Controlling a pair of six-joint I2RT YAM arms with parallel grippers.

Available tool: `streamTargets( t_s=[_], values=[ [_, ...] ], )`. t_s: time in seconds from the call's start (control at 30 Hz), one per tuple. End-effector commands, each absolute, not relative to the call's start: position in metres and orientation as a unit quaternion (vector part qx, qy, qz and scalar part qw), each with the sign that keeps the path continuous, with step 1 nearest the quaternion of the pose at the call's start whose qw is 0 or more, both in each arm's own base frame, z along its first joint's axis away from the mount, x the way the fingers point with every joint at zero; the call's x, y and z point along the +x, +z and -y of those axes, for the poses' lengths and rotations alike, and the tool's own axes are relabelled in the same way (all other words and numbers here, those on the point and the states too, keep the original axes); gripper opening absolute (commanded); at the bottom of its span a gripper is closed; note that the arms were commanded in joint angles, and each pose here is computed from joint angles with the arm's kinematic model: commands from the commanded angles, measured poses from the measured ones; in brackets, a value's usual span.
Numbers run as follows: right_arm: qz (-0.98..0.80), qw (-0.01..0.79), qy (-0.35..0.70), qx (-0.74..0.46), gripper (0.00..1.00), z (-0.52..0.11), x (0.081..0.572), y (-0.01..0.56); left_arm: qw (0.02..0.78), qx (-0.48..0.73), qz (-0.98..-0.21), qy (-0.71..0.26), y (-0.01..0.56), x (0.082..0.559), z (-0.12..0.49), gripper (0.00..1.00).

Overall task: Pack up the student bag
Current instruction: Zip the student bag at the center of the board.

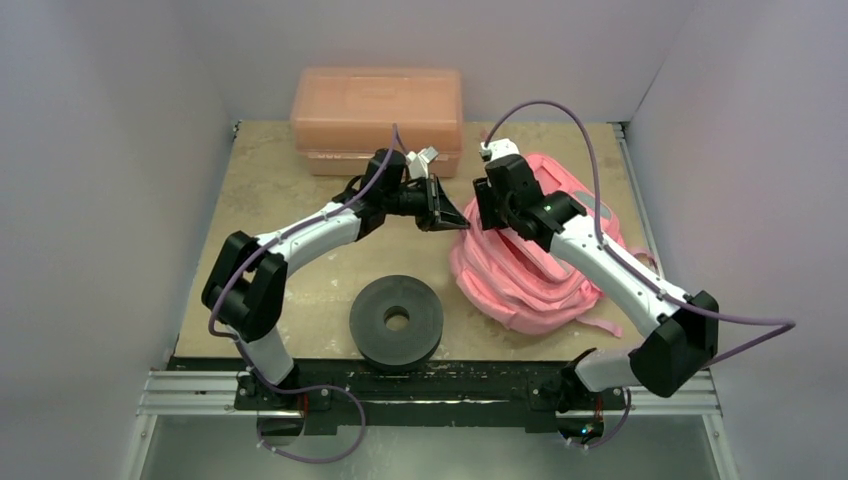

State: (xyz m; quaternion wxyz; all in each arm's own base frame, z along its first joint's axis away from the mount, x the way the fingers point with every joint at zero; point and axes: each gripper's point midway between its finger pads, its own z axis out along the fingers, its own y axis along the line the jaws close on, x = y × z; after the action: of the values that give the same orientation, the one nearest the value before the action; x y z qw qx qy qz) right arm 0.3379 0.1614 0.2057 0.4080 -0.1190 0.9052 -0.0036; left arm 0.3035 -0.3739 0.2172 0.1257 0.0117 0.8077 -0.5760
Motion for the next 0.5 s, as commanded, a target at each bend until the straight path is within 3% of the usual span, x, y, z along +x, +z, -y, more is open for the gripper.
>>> streamTargets(
  t_s=[0.0,0.17,0.27,0.37,0.47],
  values=[
    [-0.893,0.440,-0.058,-0.075,0.38,-0.129,0.328,0.216,0.190,0.082,-0.739,-0.641,0.310,0.292,0.375,0.00],
    [-0.879,0.468,0.011,-0.089,0.00,-0.144,0.319,0.220,0.188,0.067,-0.755,-0.625,0.295,0.296,0.365,0.00],
    [-0.856,0.504,0.061,-0.098,0.00,-0.155,0.318,0.227,0.183,0.062,-0.760,-0.620,0.287,0.300,0.360,0.03],
    [-0.825,0.542,0.124,-0.103,0.00,-0.171,0.318,0.237,0.180,0.074,-0.766,-0.613,0.286,0.302,0.360,0.29],
    [-0.795,0.571,0.171,-0.109,0.00,-0.182,0.314,0.241,0.171,0.082,-0.771,-0.608,0.286,0.305,0.366,0.65]
  ],
)
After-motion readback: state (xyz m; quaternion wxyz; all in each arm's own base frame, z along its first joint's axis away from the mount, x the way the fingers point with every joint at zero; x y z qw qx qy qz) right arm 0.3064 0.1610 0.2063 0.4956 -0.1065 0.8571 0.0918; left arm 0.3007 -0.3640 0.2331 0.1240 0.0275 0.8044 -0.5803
